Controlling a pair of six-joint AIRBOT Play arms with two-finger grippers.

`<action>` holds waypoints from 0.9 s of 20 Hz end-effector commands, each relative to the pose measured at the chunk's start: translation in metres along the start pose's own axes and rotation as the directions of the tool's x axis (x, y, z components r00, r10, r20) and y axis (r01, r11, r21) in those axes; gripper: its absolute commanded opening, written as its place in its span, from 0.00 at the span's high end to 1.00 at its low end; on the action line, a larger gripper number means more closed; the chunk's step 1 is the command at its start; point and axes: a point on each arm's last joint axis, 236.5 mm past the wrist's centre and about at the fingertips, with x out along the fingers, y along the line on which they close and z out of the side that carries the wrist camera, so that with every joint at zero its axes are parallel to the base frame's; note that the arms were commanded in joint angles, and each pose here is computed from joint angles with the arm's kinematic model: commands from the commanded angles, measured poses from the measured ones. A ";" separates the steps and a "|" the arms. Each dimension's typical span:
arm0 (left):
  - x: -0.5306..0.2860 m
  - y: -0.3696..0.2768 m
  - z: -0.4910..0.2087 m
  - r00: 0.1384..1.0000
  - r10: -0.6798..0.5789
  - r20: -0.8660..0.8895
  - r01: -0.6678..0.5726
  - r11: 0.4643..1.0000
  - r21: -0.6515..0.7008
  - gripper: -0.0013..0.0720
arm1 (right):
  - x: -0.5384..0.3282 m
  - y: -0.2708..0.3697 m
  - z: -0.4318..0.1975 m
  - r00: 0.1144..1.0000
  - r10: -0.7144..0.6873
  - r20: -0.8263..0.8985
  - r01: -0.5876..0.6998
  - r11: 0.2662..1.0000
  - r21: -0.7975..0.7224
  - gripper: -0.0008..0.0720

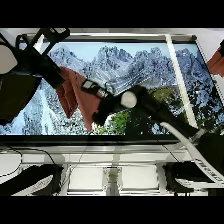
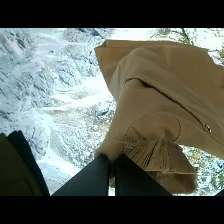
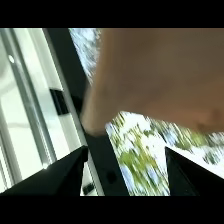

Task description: Fold the clothes and pants, and hang the long-sleeved shirts on hangers.

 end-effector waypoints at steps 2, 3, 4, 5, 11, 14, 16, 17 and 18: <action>0.000 0.001 0.002 1.000 0.004 0.008 -0.004 0.999 -0.034 0.96 | 0.037 0.018 0.046 0.981 -0.079 0.177 0.061 0.992 0.108 0.23; 0.000 0.001 0.002 1.000 0.004 0.009 -0.004 0.999 -0.034 0.96 | 0.046 0.013 0.041 0.982 -0.094 0.163 0.071 0.987 0.143 0.23; 0.000 0.001 0.002 1.000 0.004 0.008 -0.004 0.999 -0.034 0.96 | 0.054 0.006 0.032 0.985 -0.113 0.132 0.091 0.982 0.167 0.23; 0.000 0.001 0.002 1.000 0.004 0.008 -0.004 0.999 -0.034 0.96 | 0.058 -0.003 0.023 0.986 -0.138 0.097 0.119 0.976 0.181 0.23; 0.000 0.001 0.002 1.000 0.004 0.009 -0.004 0.999 -0.037 0.96 | 0.061 -0.034 -0.005 0.984 -0.176 0.000 0.170 0.949 0.266 0.25; 0.000 0.002 0.003 1.000 0.007 0.011 -0.006 0.999 -0.038 0.96 | 0.085 -0.026 -0.034 0.985 -0.143 -0.091 0.165 0.938 0.306 0.42; 0.000 0.005 0.001 1.000 0.019 0.005 -0.019 0.999 -0.040 0.96 | 0.098 -0.015 -0.060 0.982 -0.107 -0.158 0.156 0.927 0.340 0.88; 0.000 0.008 0.000 0.999 0.032 -0.001 -0.032 0.999 -0.043 0.96 | 0.098 -0.010 -0.066 0.980 -0.098 -0.174 0.153 0.928 0.339 0.98; -0.001 0.014 -0.003 0.998 0.057 -0.012 -0.058 0.996 -0.062 0.96 | 0.093 -0.010 -0.066 0.978 -0.102 -0.183 0.158 0.932 0.326 0.98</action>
